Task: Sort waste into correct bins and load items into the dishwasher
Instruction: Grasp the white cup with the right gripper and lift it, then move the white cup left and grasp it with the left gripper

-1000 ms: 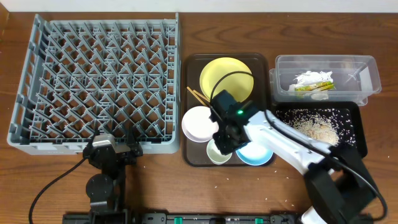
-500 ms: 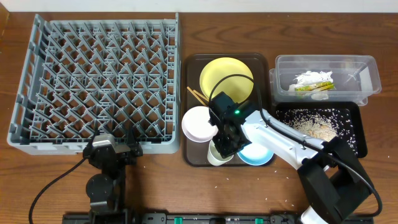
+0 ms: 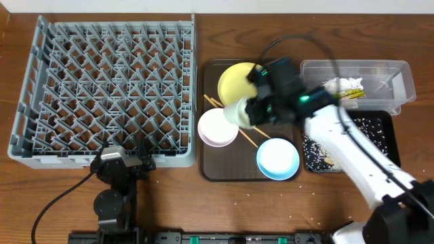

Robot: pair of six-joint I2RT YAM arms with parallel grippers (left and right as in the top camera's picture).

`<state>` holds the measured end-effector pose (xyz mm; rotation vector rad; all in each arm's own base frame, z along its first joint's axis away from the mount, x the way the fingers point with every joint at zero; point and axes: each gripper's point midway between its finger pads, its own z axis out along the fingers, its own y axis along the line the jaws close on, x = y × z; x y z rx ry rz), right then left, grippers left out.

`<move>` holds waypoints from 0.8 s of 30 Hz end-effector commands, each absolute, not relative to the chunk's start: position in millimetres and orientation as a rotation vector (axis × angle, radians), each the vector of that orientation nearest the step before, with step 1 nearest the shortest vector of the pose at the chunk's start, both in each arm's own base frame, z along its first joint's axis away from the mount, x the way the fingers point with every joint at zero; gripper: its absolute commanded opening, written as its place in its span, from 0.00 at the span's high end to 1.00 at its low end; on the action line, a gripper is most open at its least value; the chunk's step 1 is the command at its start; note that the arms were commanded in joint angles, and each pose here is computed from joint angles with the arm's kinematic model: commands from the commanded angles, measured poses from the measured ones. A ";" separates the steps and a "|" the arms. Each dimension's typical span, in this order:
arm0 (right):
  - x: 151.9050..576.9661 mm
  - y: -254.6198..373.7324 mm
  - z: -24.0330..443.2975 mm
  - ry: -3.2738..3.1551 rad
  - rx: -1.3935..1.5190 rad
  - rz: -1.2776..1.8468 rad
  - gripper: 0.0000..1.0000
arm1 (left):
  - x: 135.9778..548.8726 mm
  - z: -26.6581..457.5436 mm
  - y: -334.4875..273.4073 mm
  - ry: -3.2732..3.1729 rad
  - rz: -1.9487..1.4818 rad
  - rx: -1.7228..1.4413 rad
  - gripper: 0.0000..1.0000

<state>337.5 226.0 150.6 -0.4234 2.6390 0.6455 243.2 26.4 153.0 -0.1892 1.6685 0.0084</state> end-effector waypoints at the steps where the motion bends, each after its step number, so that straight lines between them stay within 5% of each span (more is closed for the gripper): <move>1: 344.4 223.6 164.8 2.604 -0.385 0.816 0.99 | 242.0 136.2 29.4 1.716 0.030 -0.198 0.08; 15: 349.8 219.0 167.8 2.588 -0.366 0.838 0.99 | 242.1 136.6 29.3 1.714 0.030 -0.198 0.08; 24: 351.7 223.1 172.0 2.561 -0.383 0.865 0.99 | 243.1 195.0 -23.4 1.499 -0.303 -0.019 0.08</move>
